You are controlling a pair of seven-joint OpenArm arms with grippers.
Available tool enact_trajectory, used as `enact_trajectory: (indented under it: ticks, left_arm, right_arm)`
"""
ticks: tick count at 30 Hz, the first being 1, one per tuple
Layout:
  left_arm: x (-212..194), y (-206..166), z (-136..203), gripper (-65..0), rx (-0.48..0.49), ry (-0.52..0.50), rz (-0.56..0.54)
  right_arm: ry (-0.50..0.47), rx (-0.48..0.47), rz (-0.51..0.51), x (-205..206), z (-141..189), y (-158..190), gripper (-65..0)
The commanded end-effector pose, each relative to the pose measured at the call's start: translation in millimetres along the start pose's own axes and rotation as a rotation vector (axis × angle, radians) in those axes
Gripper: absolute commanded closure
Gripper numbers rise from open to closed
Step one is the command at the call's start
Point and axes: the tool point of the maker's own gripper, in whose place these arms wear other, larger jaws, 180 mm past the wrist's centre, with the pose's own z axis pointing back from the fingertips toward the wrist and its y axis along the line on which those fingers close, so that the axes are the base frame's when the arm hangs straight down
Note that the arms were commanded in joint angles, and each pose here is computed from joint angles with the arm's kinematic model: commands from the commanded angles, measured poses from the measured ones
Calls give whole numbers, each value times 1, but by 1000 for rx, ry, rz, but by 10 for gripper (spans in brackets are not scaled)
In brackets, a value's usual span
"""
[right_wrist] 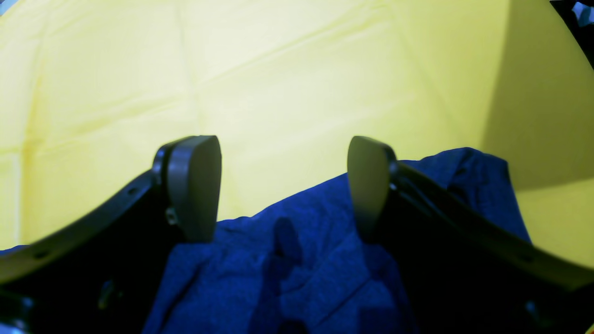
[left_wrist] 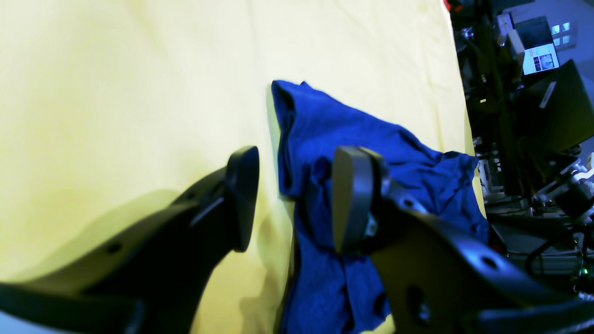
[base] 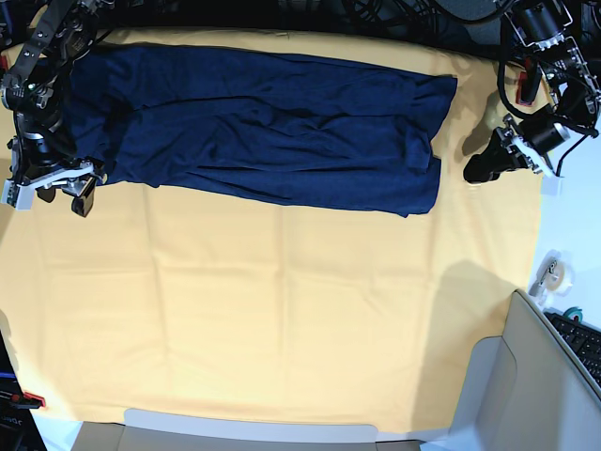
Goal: Fold the T-shirt properly
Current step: 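Lower the left gripper onto the shirt's end near it and grasp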
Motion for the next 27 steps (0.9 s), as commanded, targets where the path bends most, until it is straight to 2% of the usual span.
enact_trajectory:
  ticks: [1,4,11,21,27]
  left_arm:
    - [2,-1,6,-263,4,2,19]
    - [-9,-1,1,-263,3,17,76]
    - [-39,-9,-15,-263,-30,103,98]
    - [-47,-13,-21,-263,-44,109,116]
    - [-59,2,-19,-263,38,172,88]
  right_arm:
    - [-50,8,17,15,2,2,-418]
    - [-50,8,17,15,2,2,-418]
    - [-50,8,17,15,2,2,-418]
    - [-46,7,16,13,2,1,-418]
    - [-18,0,1,4,-3,-3,-418]
